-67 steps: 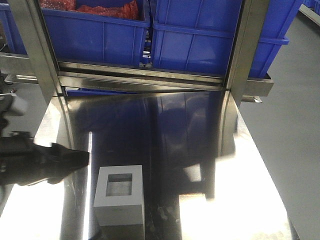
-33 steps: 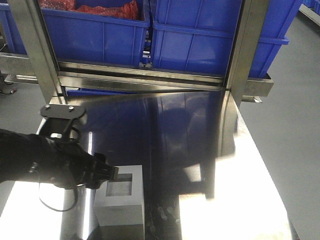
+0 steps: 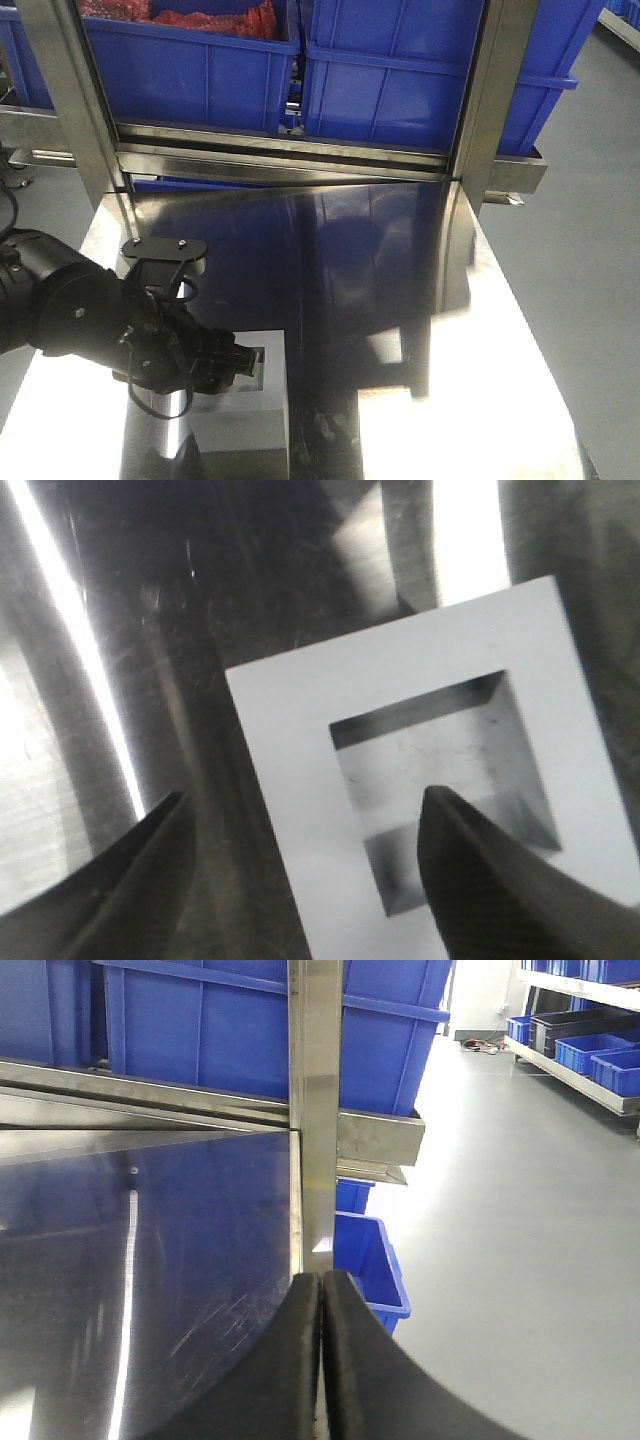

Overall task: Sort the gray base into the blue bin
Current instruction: 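Lower the left gripper onto the gray hollow block and close on its wall, then lift the gray block with the left gripper toward the robot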

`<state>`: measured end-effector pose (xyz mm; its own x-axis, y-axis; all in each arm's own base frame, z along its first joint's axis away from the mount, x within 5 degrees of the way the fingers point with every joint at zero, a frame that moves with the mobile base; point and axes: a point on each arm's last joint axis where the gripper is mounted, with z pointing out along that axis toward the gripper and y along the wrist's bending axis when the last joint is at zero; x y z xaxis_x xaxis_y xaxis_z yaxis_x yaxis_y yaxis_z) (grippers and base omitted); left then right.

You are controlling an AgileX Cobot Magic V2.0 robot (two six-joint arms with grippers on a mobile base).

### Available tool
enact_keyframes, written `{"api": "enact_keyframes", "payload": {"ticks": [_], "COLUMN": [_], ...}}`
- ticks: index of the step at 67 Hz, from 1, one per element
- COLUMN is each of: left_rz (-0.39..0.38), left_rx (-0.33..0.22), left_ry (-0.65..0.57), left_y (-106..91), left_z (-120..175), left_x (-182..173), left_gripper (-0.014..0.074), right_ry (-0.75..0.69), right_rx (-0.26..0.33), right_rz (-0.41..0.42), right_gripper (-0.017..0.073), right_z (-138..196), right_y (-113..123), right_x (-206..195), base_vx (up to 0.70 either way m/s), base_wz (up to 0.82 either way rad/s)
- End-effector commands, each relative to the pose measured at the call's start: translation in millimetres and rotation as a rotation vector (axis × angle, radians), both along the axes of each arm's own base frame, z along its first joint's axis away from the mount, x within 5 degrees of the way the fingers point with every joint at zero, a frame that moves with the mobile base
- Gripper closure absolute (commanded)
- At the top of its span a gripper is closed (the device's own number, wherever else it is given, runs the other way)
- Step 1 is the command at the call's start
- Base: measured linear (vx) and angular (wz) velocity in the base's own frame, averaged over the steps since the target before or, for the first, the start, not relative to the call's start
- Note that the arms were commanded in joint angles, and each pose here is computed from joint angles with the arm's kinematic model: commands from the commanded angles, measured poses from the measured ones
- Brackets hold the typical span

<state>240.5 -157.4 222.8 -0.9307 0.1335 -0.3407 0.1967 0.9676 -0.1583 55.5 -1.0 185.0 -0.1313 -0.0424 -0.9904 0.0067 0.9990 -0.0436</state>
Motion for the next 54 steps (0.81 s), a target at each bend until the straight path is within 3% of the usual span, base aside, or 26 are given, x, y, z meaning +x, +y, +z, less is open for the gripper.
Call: {"api": "enact_keyframes", "payload": {"ticks": [1,8,18,39,54], "left_rz": [0.015,0.016,0.016,0.007,-0.016], "left_rx": [-0.051,-0.047,-0.029,-0.044,-0.070], "left_ry": [-0.050,-0.042,-0.014,-0.044,-0.105], "left_y": [-4.5,-4.8,-5.2,-6.3,-5.9], "left_z": [15,13,7,9,20], "left_x": [3,3,4,6,5], "left_gripper": [0.0130,0.0136,0.0209,0.0605,0.0602], "right_ry": [-0.081,-0.081,-0.081,-0.081,-0.082], "right_rx": [-0.021,-0.021,-0.021,-0.021,-0.021], "right_rz": [0.002,0.002,0.002,0.002,0.002], "right_gripper": [0.0564,0.0564,0.0564,0.0564,0.0564], "right_z": [6,6,6,6,6], "right_y": [0,0,0,0,0], "right_x": [0,0,0,0,0], "base_vx": [0.00,0.00,0.00,0.00,0.00], "base_wz": [0.00,0.00,0.00,0.00,0.00]}}
